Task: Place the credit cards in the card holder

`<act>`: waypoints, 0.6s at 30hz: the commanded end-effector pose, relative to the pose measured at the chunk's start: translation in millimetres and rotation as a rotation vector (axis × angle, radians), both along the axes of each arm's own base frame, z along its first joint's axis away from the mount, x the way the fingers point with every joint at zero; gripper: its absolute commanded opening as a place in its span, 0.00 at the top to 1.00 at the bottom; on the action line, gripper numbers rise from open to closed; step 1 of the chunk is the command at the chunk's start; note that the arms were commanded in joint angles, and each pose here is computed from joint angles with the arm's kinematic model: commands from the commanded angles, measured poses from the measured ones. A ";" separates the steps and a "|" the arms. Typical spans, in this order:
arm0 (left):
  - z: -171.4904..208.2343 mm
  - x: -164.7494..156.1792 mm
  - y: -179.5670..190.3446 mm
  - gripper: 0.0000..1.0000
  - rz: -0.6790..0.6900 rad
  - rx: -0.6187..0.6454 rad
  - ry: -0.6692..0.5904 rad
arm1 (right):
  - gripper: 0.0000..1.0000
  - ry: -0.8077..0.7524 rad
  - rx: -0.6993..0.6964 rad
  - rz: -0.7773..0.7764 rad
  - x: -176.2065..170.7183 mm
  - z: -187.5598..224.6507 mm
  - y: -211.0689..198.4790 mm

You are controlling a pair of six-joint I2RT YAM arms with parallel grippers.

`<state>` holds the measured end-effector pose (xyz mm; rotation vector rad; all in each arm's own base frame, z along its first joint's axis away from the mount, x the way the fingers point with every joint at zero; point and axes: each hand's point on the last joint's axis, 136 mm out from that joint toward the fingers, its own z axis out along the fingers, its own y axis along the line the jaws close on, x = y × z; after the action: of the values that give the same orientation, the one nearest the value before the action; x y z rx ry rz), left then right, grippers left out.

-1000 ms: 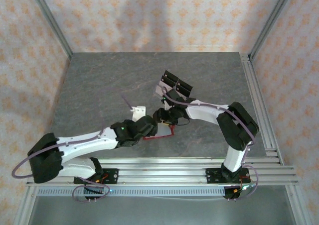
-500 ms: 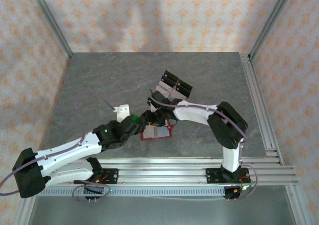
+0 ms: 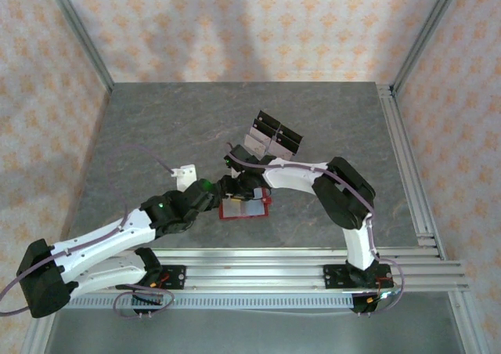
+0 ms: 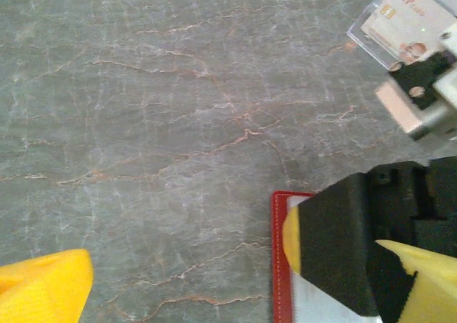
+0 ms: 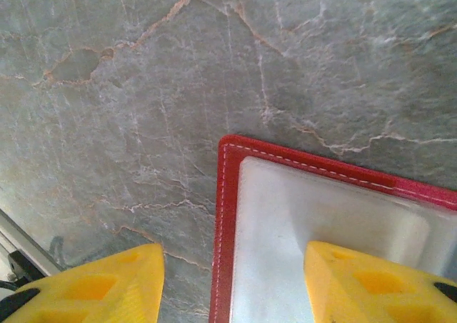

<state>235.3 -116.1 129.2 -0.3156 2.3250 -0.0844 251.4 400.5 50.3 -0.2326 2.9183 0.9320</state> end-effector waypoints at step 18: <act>-29.6 19.6 -9.1 0.00 -0.013 0.107 0.139 | 0.46 -0.066 -0.099 -0.143 2.4 -25.0 -80.8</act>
<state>245.0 -118.7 91.4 -0.2819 2.4746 0.0623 242.8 334.3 34.6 -0.1187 2.9052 0.8117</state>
